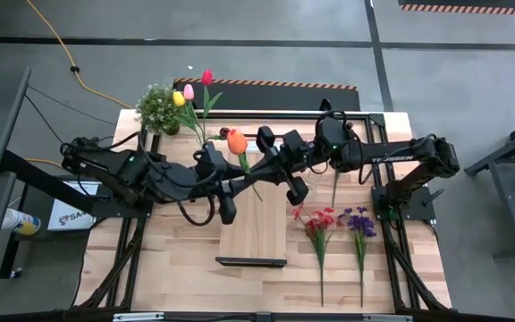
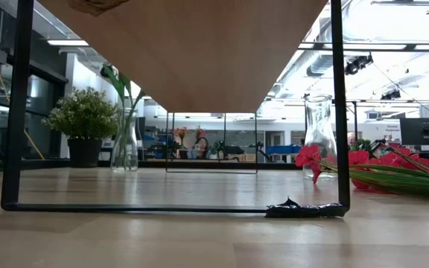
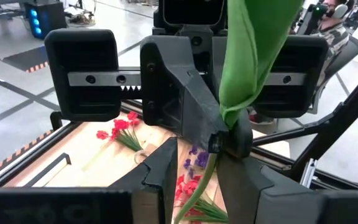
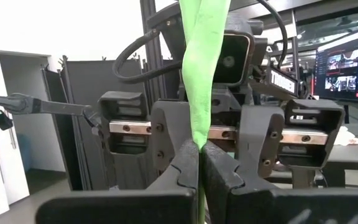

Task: Pick and place flowers into a vace then onto a shelf
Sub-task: Put the orange flower into the left vase

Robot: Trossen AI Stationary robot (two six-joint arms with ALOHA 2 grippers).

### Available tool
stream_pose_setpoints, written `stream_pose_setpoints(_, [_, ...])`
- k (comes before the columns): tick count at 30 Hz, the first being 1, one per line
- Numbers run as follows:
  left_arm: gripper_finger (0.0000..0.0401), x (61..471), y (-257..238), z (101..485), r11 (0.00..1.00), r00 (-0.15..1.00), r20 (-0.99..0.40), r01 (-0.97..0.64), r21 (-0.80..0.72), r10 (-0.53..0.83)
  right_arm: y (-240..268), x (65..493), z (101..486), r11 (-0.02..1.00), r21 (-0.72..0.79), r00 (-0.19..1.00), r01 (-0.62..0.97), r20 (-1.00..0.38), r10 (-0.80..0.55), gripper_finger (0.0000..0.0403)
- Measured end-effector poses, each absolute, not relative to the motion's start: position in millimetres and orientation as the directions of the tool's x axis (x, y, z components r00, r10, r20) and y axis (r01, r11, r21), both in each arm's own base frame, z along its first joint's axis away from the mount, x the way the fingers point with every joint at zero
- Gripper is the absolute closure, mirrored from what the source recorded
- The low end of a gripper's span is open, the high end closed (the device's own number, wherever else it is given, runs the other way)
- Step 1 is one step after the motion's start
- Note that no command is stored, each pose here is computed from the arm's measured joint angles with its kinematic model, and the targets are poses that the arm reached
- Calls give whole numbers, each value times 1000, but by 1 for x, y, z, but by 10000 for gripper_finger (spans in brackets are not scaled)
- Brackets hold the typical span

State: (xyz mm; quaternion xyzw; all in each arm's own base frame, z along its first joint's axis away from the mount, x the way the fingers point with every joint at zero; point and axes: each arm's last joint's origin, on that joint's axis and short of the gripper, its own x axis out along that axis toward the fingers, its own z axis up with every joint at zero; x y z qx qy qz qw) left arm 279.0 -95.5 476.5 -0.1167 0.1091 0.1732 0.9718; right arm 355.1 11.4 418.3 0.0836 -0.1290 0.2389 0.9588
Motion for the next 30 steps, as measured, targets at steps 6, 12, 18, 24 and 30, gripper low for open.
stream_pose_setpoints(6, [348, 279, -95, 476, 914, 914, -252, -366, -176, 317, 11, 355, 418, 875, 103, 856, -473, 286, 429, 403])
stream_pose_setpoints(12, [372, 279, -95, 476, 918, 915, -254, -360, -164, 314, 12, 355, 418, 871, 111, 855, -478, 285, 433, 403])
stream_pose_setpoints(18, [372, 278, -95, 474, 911, 902, -267, -386, -146, 339, 14, 356, 417, 881, 132, 869, -454, 286, 405, 394])
stream_pose_setpoints(24, [372, 277, -93, 473, 897, 884, -269, -426, -121, 383, 13, 357, 416, 887, 137, 877, -441, 273, 395, 353])
stream_pose_setpoints(30, [372, 276, -92, 472, 886, 870, -273, -451, -105, 410, 11, 357, 414, 887, 141, 881, -440, 258, 396, 288])
